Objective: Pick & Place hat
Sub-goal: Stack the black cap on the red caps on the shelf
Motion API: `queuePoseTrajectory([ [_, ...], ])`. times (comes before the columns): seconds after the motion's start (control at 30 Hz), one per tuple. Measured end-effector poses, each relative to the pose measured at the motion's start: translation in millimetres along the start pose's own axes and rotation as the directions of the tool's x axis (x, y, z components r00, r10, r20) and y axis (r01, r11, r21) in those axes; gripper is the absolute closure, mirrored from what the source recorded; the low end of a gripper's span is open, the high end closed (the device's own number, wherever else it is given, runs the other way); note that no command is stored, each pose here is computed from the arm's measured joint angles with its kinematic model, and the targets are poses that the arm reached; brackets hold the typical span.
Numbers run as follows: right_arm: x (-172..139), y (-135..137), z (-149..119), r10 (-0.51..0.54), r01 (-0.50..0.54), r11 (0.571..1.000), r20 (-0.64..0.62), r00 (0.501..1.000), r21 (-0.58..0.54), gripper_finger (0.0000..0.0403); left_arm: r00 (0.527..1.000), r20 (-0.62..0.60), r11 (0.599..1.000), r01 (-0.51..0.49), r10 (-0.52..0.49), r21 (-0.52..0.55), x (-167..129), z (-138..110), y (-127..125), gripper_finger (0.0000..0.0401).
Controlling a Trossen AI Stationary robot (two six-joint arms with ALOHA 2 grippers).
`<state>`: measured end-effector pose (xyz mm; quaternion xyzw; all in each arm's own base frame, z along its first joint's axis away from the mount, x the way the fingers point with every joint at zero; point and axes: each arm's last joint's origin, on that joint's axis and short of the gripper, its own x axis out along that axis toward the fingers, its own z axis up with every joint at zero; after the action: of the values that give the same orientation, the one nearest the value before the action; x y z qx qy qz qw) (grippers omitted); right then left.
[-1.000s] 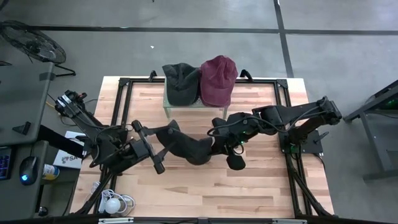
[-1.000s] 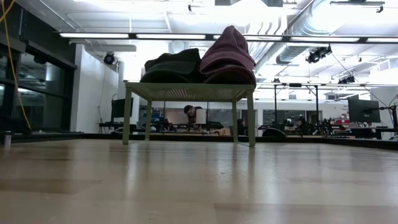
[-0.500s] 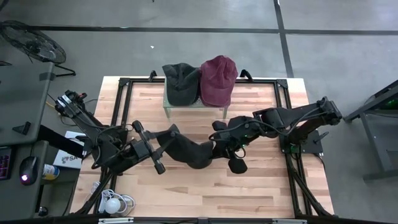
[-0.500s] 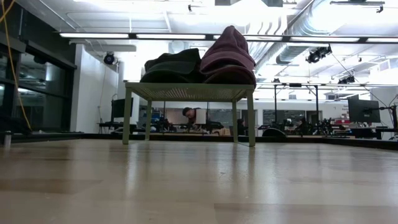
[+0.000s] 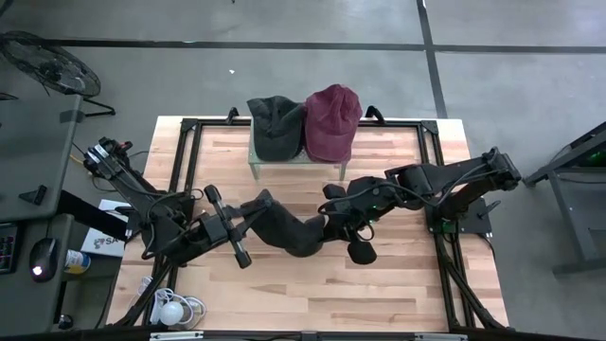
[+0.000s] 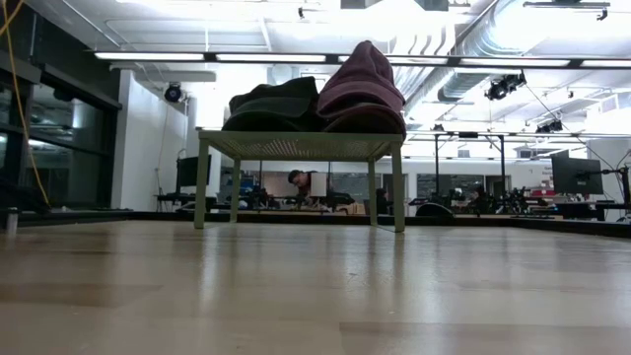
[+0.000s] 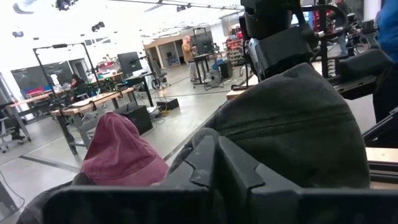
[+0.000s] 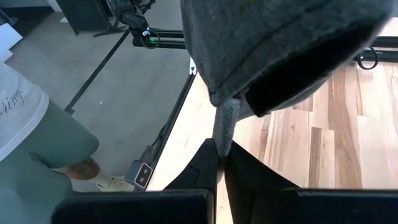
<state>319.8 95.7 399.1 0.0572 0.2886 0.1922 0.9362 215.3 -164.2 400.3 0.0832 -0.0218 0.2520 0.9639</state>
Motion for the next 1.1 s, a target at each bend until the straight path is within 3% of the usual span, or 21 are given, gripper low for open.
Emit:
queuePoseTrajectory([
  [0.1, 0, 0, 0, 0.000, 0.000, 1.000, 0.000, 1.000, 0.000, 0.0399, 1.000, 0.000, 1.000, 0.000, 0.000, -0.003, 0, 0, 0, 0.0398],
  [0.33, 0, 0, -2, 0.013, -0.013, 1.000, -0.017, 1.000, 0.003, 0.0399, 0.999, -0.012, 0.998, -0.030, 0.031, 0.062, 0, 0, 1, 0.0368],
  [0.47, 0, 3, -3, 0.027, -0.027, 1.000, -0.030, 0.999, -0.003, 0.0399, 1.000, -0.003, 0.998, -0.021, 0.021, 0.060, -3, 5, 8, 0.0320],
  [0.63, 1, 8, -4, 0.047, -0.049, 0.998, -0.035, 0.998, -0.040, 0.0399, 0.996, 0.047, 0.994, 0.082, -0.078, -0.068, -7, 13, 20, 0.0228],
  [0.83, 2, 11, -4, 0.049, -0.052, 0.996, -0.034, 0.998, -0.069, 0.0399, 0.961, 0.003, 0.928, 0.267, -0.276, -0.262, -3, 2, 29, 0.0151],
  [1.0, 2, 12, -4, 0.047, -0.050, 0.996, -0.035, 0.998, -0.079, 0.0399, 0.919, -0.006, 0.852, 0.362, -0.394, -0.379, 8, -4, 29, 0.0136],
  [1.1, 2, 12, -4, 0.047, -0.050, 0.996, -0.035, 0.998, -0.080, 0.0399, 0.909, -0.004, 0.839, 0.383, -0.416, -0.386, 13, -5, 29, 0.0136],
])
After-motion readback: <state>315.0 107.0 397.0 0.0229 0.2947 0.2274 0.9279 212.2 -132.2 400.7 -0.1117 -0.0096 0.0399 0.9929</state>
